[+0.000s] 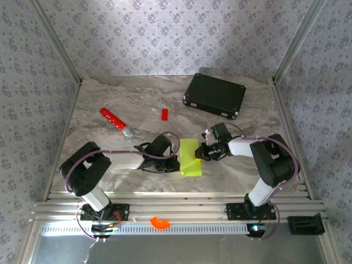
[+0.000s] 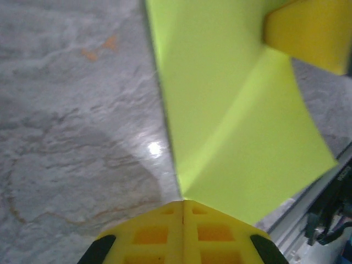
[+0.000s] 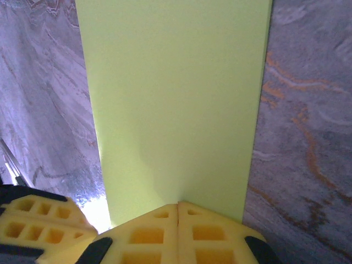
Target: Fold a paper plane with a square sheet of paper (pick it up from the middle)
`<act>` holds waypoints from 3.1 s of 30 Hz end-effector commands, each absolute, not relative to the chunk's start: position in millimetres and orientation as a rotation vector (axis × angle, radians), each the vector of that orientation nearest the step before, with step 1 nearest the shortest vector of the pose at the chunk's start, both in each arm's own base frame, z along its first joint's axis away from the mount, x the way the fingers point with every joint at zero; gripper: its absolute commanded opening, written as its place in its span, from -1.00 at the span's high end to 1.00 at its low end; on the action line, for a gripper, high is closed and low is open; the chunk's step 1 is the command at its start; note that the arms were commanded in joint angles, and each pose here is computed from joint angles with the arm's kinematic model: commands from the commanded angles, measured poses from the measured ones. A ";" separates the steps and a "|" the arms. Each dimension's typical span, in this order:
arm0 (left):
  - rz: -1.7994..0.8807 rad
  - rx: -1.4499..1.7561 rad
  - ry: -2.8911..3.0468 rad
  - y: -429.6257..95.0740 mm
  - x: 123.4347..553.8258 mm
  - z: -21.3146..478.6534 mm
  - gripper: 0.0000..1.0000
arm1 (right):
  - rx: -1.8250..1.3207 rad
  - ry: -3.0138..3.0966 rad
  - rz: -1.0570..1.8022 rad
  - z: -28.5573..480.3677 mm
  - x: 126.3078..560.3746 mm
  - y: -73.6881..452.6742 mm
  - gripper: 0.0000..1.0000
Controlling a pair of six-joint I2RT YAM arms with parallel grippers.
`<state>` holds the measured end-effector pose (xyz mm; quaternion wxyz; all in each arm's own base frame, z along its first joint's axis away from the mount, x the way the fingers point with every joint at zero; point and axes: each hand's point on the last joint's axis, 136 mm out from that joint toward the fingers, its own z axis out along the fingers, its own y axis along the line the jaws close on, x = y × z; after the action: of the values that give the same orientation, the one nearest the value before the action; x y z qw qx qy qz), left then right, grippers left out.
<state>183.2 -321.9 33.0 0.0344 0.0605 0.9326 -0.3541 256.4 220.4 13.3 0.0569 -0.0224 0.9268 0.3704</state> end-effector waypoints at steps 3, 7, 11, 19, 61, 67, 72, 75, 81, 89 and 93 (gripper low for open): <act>-1.167 0.202 2.758 -339.6 198.7 69.7 1.00 | 0.080 3.052 0.723 -43.5 224.8 171.4 1.00; -1.196 0.197 2.746 -346.7 202.5 71.7 1.00 | 0.077 3.053 0.725 -43.2 224.6 171.8 1.00; -1.225 0.200 2.733 -355.6 207.3 74.1 1.00 | 0.076 3.054 0.725 -43.0 224.1 171.8 1.00; -1.247 0.189 2.767 -362.1 207.2 56.4 1.00 | 0.076 3.055 0.722 -43.6 224.4 171.8 1.00; -1.360 0.135 2.849 -350.4 185.0 31.4 1.00 | 0.079 3.053 0.714 -44.7 225.7 170.8 1.00; -1.276 0.118 2.962 -328.4 165.0 -4.5 1.00 | 0.080 3.054 0.712 -44.8 225.5 170.5 1.00; -1.125 0.126 3.044 -302.8 150.6 -25.8 1.00 | 0.083 3.057 0.710 -45.1 225.1 170.3 1.00; -1.065 0.154 3.046 -295.9 150.8 -21.7 1.00 | 0.083 3.056 0.709 -45.1 225.3 170.2 1.00; -1.098 0.201 2.937 -312.3 170.0 17.5 1.00 | 0.083 3.061 0.705 -45.6 224.8 169.9 1.00; -1.296 0.234 2.776 -355.3 194.8 63.9 1.00 | 0.082 3.060 0.705 -45.1 225.4 170.5 1.00; -1.348 0.244 2.805 -368.1 190.4 52.5 1.00 | 0.081 3.062 0.706 -45.6 225.2 170.7 1.00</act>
<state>196.5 -357.2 57.2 0.0332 0.0738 0.9037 -0.4205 256.5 220.4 13.2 0.0568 -0.0226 0.9288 0.3656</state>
